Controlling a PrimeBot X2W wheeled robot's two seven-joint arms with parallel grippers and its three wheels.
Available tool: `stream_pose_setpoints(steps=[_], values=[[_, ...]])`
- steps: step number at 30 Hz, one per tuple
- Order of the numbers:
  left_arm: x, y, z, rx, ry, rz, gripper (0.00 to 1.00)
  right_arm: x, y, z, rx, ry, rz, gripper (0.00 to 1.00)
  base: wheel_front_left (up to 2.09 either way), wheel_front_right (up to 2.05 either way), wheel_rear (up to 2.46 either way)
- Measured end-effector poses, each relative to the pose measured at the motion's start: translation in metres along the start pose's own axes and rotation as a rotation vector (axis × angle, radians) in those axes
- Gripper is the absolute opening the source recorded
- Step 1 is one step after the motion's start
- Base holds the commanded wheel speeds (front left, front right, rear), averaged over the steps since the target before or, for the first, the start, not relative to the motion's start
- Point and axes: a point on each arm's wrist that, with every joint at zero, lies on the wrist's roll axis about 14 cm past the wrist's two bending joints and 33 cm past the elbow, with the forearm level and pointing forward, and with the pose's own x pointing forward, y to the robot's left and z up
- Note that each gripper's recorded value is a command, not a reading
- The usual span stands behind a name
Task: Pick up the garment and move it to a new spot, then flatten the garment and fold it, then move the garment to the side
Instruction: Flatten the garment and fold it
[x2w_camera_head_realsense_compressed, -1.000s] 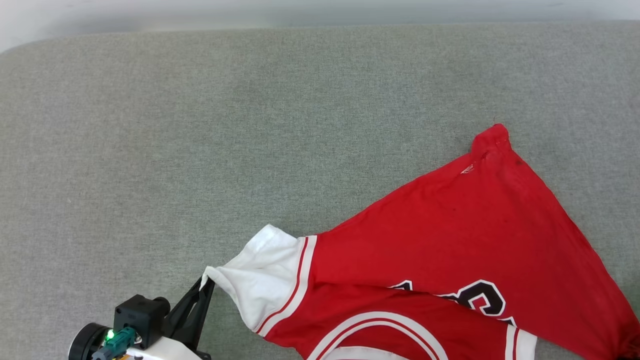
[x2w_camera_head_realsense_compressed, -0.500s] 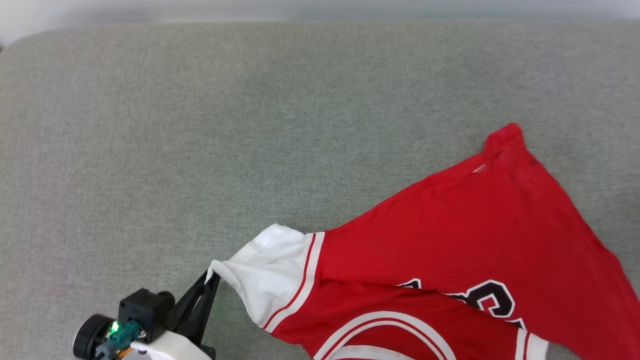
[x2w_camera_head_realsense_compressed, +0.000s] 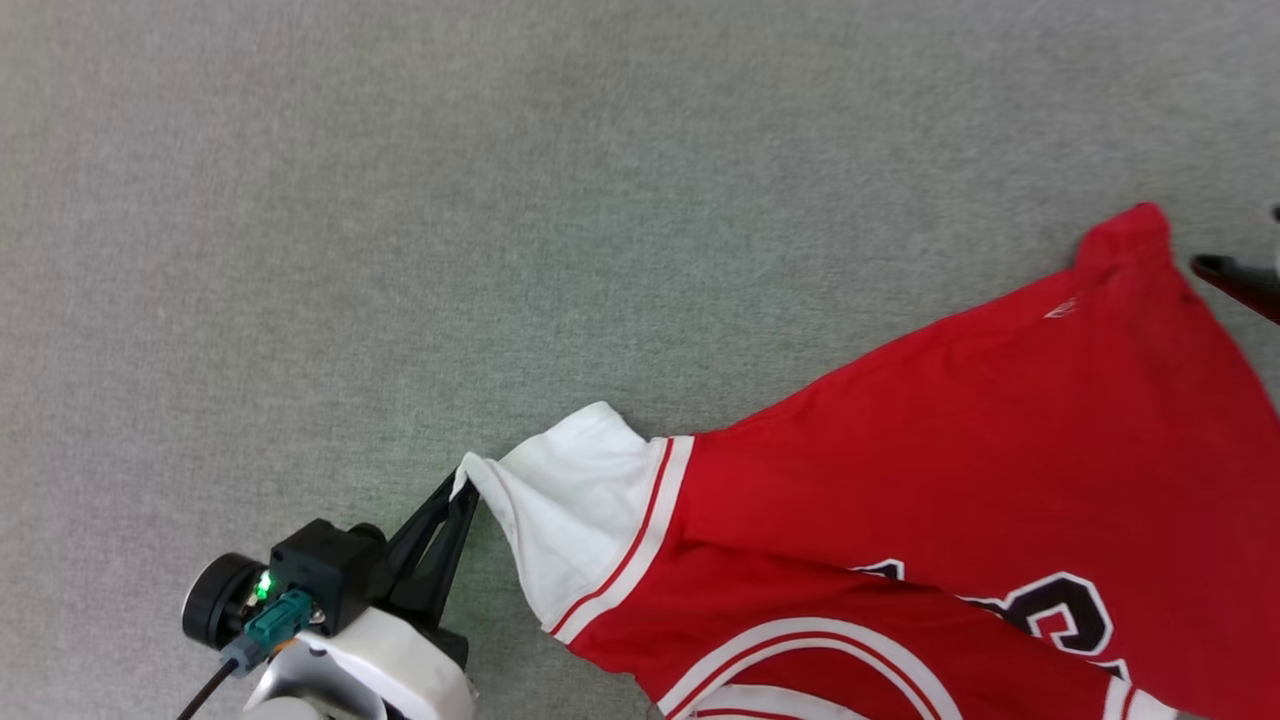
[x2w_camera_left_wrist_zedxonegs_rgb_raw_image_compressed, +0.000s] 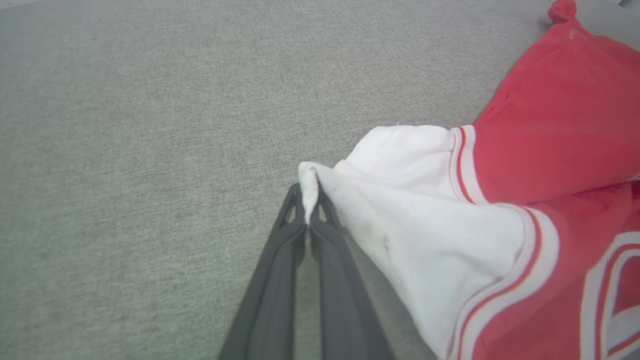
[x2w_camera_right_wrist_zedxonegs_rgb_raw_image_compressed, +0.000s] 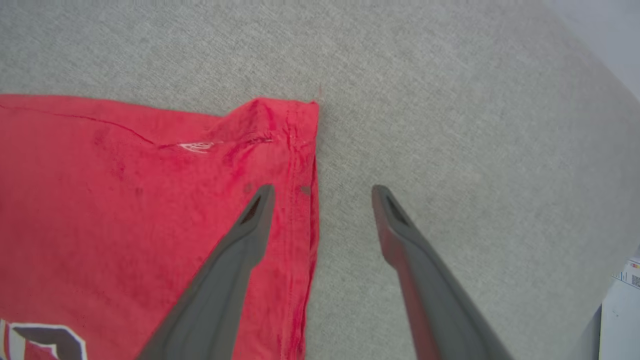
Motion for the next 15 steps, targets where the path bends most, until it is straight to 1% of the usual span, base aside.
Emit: stream_pose_setpoints(steps=[5,8,10,12,14,15], values=[[0.007,0.005,-0.008,-0.002,0.025,0.011,0.00,0.046,0.014,0.000,-0.009,0.070,0.042,1.00,0.00,0.00,0.00],[0.012,0.007,-0.012,-0.003,0.035,0.016,0.00,0.069,0.023,-0.010,-0.020,0.117,0.064,1.00,0.00,0.00,0.00],[0.014,0.008,-0.015,-0.002,0.043,0.017,0.00,0.079,0.025,-0.014,-0.024,0.135,0.070,1.00,0.00,0.00,0.00],[0.016,0.008,-0.017,-0.004,0.049,0.015,0.00,0.086,0.030,-0.022,-0.052,0.164,0.081,1.00,0.00,0.00,0.00],[0.017,0.009,-0.017,-0.004,0.049,0.016,0.00,0.088,0.032,-0.024,-0.047,0.167,0.098,1.00,0.00,0.00,0.00],[0.018,0.009,-0.017,-0.003,0.050,0.016,0.00,0.087,0.032,-0.024,-0.046,0.159,0.100,0.84,0.00,0.00,0.00]])
